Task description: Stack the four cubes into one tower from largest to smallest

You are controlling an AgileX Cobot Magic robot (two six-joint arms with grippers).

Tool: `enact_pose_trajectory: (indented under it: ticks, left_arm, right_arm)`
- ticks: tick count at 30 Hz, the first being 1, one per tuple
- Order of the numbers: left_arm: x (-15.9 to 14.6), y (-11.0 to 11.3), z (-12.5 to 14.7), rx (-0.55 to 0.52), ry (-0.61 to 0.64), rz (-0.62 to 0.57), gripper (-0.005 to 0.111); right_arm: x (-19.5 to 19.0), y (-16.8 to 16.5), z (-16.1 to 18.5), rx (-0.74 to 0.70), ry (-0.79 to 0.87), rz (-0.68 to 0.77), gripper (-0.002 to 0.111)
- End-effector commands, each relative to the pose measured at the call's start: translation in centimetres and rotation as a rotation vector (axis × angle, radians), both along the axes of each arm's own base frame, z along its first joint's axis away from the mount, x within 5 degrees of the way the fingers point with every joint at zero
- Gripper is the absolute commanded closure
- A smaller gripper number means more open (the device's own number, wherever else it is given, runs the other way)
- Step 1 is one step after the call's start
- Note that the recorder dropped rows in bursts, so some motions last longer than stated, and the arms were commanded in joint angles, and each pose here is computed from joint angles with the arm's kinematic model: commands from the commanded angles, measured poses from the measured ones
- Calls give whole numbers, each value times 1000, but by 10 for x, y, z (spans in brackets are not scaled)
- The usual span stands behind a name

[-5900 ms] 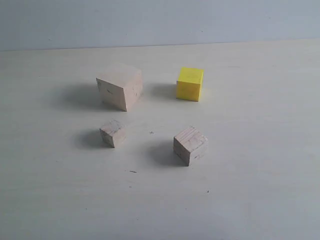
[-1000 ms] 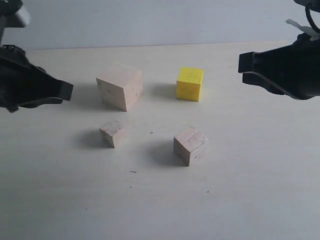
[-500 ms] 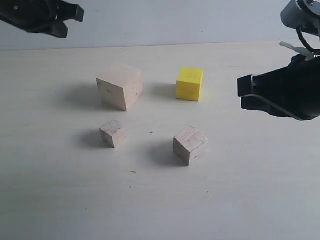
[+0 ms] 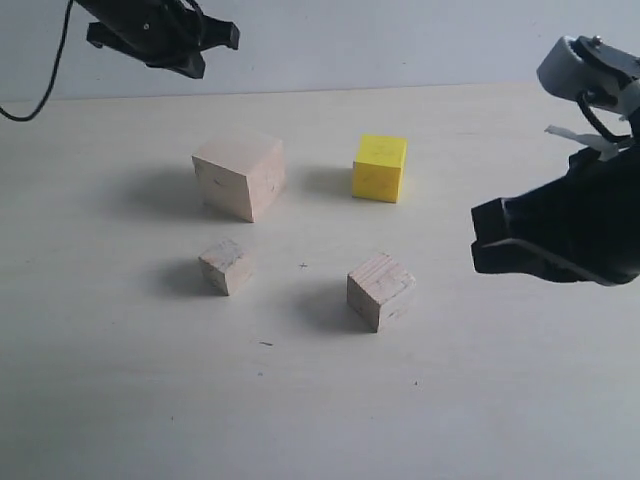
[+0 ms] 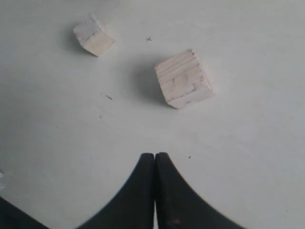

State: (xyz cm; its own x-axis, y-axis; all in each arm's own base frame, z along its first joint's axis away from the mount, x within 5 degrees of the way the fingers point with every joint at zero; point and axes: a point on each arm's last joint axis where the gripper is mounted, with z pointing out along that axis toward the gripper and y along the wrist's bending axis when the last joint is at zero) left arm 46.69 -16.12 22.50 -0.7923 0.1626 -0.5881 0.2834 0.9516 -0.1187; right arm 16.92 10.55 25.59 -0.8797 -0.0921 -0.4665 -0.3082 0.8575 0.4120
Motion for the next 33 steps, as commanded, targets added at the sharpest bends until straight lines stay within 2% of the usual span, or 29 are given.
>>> enact_pose_trajectory:
  ticks: [1,7,19,25,33]
  left_arm:
    - [16,-4,-25,-1,22,6,107]
    - [26,-6,-56,16,54,6,107]
    - [31,-10,-87,1,65,-11,107]
    - [32,-20,-87,-91,44,-57,107]
    - [27,-20,-91,-87,110,-83,107]
  right_arm:
    - [-5,1,-1,-22,39,59,108]
    - [-10,-1,6,-10,8,63,108]
    - [-15,-4,17,17,-69,48,108]
    - [-14,-4,17,17,-71,47,108]
    - [-14,-4,17,17,-71,47,108]
